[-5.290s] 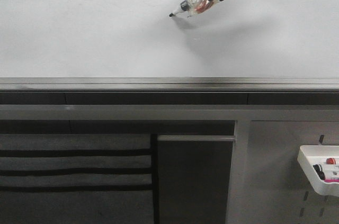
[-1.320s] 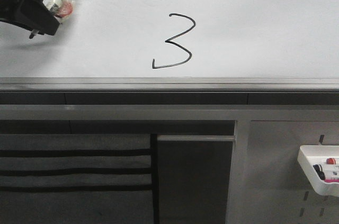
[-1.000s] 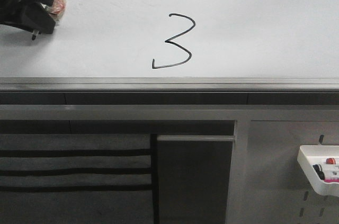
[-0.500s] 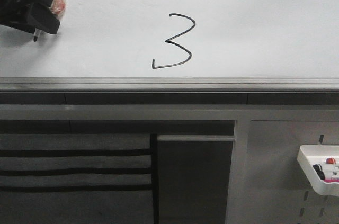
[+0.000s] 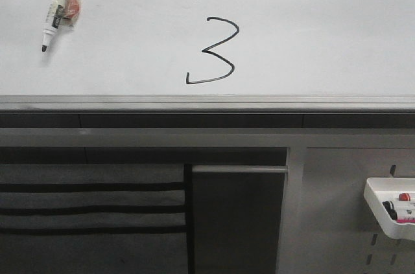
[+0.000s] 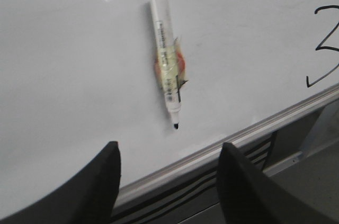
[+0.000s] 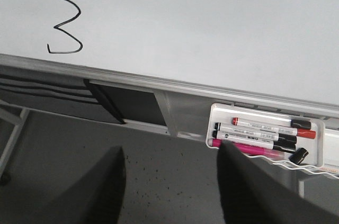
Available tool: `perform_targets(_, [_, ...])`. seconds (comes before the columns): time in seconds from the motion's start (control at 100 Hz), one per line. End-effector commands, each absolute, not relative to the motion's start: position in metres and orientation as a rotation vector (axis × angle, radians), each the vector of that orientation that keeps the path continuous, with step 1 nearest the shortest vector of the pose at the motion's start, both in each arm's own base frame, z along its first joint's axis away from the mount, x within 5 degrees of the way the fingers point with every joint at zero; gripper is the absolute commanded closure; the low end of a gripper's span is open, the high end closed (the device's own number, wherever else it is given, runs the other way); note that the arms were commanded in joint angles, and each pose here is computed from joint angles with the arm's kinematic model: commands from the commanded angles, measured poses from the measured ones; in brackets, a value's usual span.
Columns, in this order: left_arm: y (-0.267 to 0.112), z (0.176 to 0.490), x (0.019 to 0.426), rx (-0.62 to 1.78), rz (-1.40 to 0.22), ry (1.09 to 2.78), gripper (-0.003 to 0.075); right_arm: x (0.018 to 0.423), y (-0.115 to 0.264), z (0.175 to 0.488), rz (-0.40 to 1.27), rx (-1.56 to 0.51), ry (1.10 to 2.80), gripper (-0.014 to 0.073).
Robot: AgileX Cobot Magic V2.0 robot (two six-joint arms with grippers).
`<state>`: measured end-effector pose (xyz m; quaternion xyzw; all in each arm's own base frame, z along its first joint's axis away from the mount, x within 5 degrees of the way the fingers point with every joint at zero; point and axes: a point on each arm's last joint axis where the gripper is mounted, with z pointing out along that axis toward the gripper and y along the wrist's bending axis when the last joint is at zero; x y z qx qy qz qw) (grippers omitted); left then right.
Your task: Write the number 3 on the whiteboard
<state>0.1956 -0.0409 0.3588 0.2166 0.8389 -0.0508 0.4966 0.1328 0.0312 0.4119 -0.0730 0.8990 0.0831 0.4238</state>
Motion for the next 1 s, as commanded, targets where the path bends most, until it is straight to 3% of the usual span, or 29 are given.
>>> perform_targets(0.0, [-0.032, 0.369, 0.175, 0.387, -0.108, 1.946, 0.0353, 0.118, 0.026, 0.417, 0.21, -0.133, 2.093, 0.0353])
perform_targets(0.09, [-0.027, 0.358, 0.157, 0.312, -0.116, 1.882, 0.0413, 0.105, 0.023, 0.403, 0.215, -0.123, 2.017, 0.0493])
perform_targets(0.2, [-0.022, 0.34, 0.141, 0.202, -0.127, 1.787, 0.0549, 0.088, 0.019, 0.389, 0.209, -0.115, 1.901, 0.0671])
perform_targets(0.35, [-0.015, 0.318, 0.128, 0.098, -0.122, 1.706, 0.0738, 0.079, 0.017, 0.366, 0.208, -0.107, 1.831, 0.0669])
perform_targets(0.55, [-0.015, 0.281, 0.126, 0.099, -0.123, 1.811, 0.0738, 0.081, 0.017, 0.341, 0.202, -0.11, 1.903, 0.0669])
perform_targets(0.76, [-0.016, 0.255, 0.119, 0.112, -0.132, 1.873, 0.0738, 0.082, 0.017, 0.336, 0.201, -0.111, 1.92, 0.0669])
perform_targets(0.99, [-0.011, 0.246, 0.072, 0.116, -0.101, 1.616, 0.0738, 0.082, 0.017, 0.336, 0.201, -0.111, 1.92, 0.0669])
